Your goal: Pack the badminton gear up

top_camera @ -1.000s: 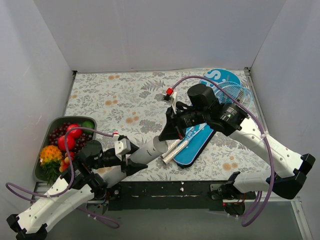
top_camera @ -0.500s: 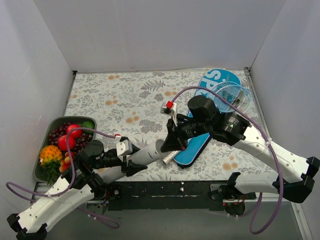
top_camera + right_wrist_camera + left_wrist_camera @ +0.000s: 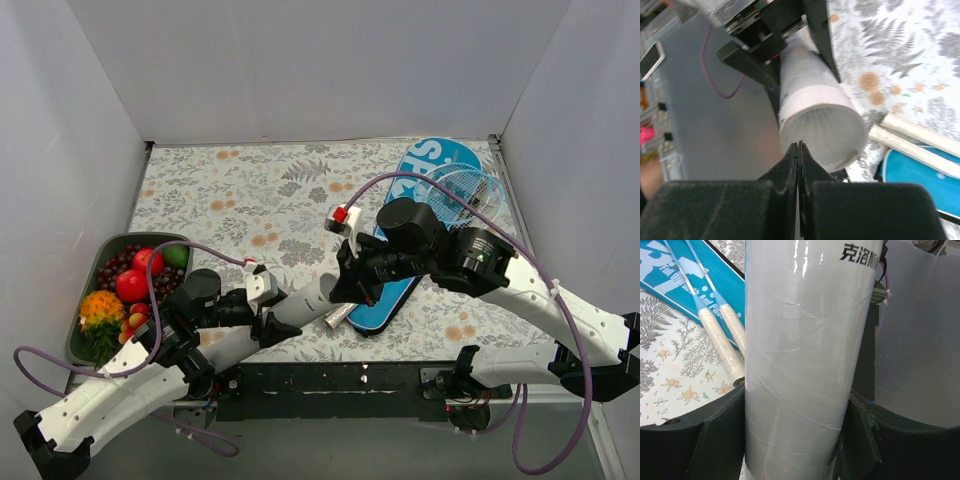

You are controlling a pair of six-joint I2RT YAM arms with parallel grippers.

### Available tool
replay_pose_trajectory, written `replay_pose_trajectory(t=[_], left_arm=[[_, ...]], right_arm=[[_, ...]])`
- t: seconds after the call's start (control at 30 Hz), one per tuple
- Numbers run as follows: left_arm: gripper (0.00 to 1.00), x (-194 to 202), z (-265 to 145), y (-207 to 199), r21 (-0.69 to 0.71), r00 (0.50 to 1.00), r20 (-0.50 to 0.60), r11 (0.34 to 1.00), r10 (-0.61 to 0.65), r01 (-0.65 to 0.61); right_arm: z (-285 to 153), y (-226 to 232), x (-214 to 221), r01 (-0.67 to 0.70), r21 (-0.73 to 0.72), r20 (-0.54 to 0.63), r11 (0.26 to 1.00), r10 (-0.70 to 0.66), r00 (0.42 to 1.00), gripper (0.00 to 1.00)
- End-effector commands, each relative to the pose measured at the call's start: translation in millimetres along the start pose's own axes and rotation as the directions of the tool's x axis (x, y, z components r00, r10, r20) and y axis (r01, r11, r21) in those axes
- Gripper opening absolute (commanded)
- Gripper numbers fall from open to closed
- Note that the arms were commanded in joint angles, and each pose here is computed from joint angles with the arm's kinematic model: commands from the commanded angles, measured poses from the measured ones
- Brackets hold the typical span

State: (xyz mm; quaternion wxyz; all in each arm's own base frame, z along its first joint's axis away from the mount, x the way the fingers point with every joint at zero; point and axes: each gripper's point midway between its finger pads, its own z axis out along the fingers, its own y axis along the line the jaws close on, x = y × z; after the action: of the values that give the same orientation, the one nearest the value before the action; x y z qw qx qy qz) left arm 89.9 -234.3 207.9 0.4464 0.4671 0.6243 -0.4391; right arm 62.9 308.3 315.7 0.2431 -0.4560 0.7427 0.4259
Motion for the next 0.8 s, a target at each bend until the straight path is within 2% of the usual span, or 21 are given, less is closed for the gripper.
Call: replay_pose_trajectory(t=[0.0, 0.07, 0.2, 0.27, 0.33, 0.4, 0.5, 0.53, 0.57, 0.63, 0.77], left_arm=[[0.60, -45.0, -0.7, 4.9, -0.033, 0.995, 0.094, 0.999, 0.029, -0.026], [0.60, -47.5, 1.3, 7.9, -0.040, 0.996, 0.088, 0.999, 0.028, -0.025], [0.60, -59.1, 3.7, 13.2, -0.060, 0.996, 0.088, 0.998, 0.024, -0.019], [0.60, -68.9, 4.2, 20.9, -0.100, 0.996, 0.084, 0.995, 0.012, -0.003], [0.59, -73.2, 8.5, 42.2, -0.197, 0.998, 0.048, 0.979, -0.037, 0.046], [0.54, -69.0, 11.2, 59.1, -0.276, 0.996, 0.004, 0.957, -0.091, 0.089], [0.52, -77.4, 26.0, 78.6, -0.327, 0.989, -0.031, 0.937, -0.142, 0.124], [0.52, -73.0, 31.7, 94.1, -0.384, 0.985, -0.051, 0.913, -0.166, 0.134], [0.52, -88.7, 33.3, 102.1, -0.414, 0.986, -0.031, 0.900, -0.162, 0.135], [0.54, -91.6, 33.3, 123.6, -0.506, 0.982, -0.048, 0.852, -0.182, 0.133], [0.54, -117.3, 52.3, 164.2, -0.583, 0.973, -0.065, 0.799, -0.223, 0.145]], right_arm=[[-30.7, -30.2, -26.5, -0.005, 0.259, 0.099, 0.966, -0.021, 0.995, 0.01], [-43.2, -36.5, -33.2, -0.022, 0.317, 0.130, 0.948, -0.020, 0.991, 0.01], [-79.6, -56.4, -54.2, -0.098, 0.468, 0.275, 0.878, -0.039, 0.961, 0.01], [-94.1, -61.7, -60.6, -0.152, 0.504, 0.341, 0.850, -0.034, 0.939, 0.01], [-107.9, -62.6, -66.2, -0.187, 0.516, 0.401, 0.836, -0.043, 0.915, 0.01], [-109.9, -59.6, -66.7, -0.189, 0.500, 0.421, 0.845, -0.046, 0.906, 0.01], [-101.6, -61.5, -57.6, -0.190, 0.492, 0.398, 0.849, -0.026, 0.917, 0.01], [-98.7, -62.7, -54.3, -0.195, 0.490, 0.395, 0.850, -0.016, 0.919, 0.01], [-95.1, -63.0, -51.2, -0.211, 0.479, 0.399, 0.852, 0.003, 0.917, 0.01], [-86.2, -67.4, -39.5, -0.227, 0.467, 0.403, 0.855, 0.023, 0.915, 0.01], [-74.2, -72.0, -17.9, -0.276, 0.443, 0.400, 0.853, 0.088, 0.912, 0.01]])
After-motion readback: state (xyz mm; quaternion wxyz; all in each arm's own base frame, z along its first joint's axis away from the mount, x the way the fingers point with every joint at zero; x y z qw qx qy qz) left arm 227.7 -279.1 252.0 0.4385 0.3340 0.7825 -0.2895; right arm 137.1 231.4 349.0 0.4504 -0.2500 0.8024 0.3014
